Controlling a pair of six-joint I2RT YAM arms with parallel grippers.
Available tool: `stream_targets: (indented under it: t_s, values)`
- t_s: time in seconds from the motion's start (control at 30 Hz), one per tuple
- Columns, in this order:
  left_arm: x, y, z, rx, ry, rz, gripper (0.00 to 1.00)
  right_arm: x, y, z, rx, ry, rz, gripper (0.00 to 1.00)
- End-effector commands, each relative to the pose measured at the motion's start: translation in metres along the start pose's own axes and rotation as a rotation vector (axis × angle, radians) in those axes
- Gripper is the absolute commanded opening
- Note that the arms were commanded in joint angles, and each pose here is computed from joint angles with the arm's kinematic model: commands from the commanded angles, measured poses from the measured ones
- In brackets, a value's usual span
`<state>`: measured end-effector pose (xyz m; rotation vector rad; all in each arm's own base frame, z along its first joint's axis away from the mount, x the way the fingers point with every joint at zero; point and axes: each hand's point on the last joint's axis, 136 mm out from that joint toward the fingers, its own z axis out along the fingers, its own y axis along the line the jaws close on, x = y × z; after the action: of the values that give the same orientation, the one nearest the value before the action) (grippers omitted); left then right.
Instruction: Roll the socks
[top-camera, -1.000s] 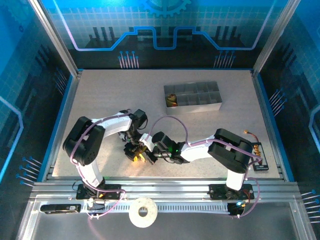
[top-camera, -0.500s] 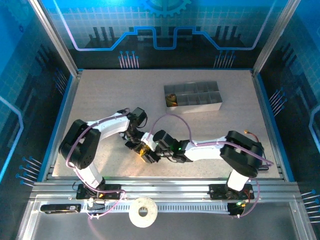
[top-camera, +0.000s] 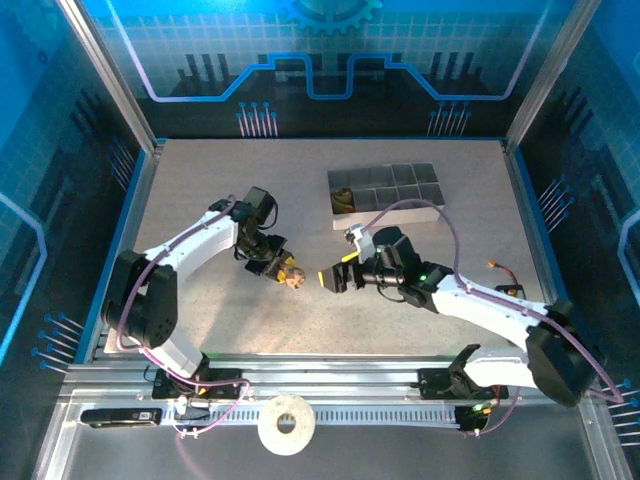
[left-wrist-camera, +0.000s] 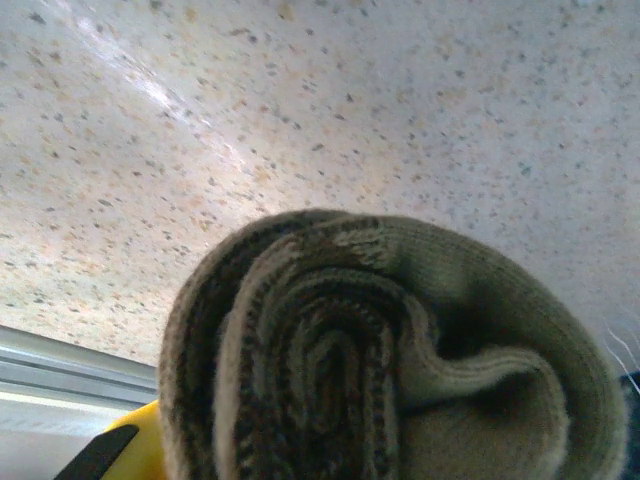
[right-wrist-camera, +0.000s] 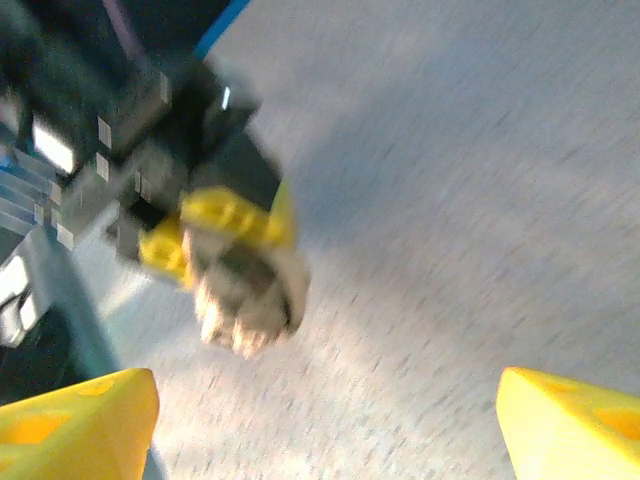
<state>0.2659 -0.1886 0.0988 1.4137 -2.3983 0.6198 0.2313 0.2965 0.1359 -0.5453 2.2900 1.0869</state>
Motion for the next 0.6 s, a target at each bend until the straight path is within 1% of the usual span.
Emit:
stream_targets:
  t_s: [0.0, 0.13, 0.2, 0.23, 0.47, 0.57]
  values:
    - [0.011, -0.016, -0.006, 0.038, 0.065, -0.023, 0.0, -0.004, 0.032, 0.009, -0.204, 0.038, 0.125, 0.89]
    - [0.013, -0.023, -0.007, 0.049, 0.073, -0.018, 0.0, -0.018, 0.037, 0.026, -0.279, 0.009, 0.2, 0.89]
    - [0.014, -0.024, -0.007, 0.048, 0.08, -0.022, 0.0, -0.019, 0.036, 0.033, -0.298, 0.008, 0.204, 0.97]
    - [0.014, -0.024, -0.006, 0.048, 0.085, -0.023, 0.0, -0.021, 0.035, 0.037, -0.305, 0.011, 0.203, 1.0]
    - [0.016, -0.024, -0.006, 0.049, 0.094, -0.029, 0.0, -0.035, 0.032, 0.052, -0.299, -0.012, 0.175, 1.0]
    - [0.016, -0.023, -0.006, 0.049, 0.099, -0.033, 0.0, -0.039, 0.036, 0.058, -0.331, -0.001, 0.19, 0.96]
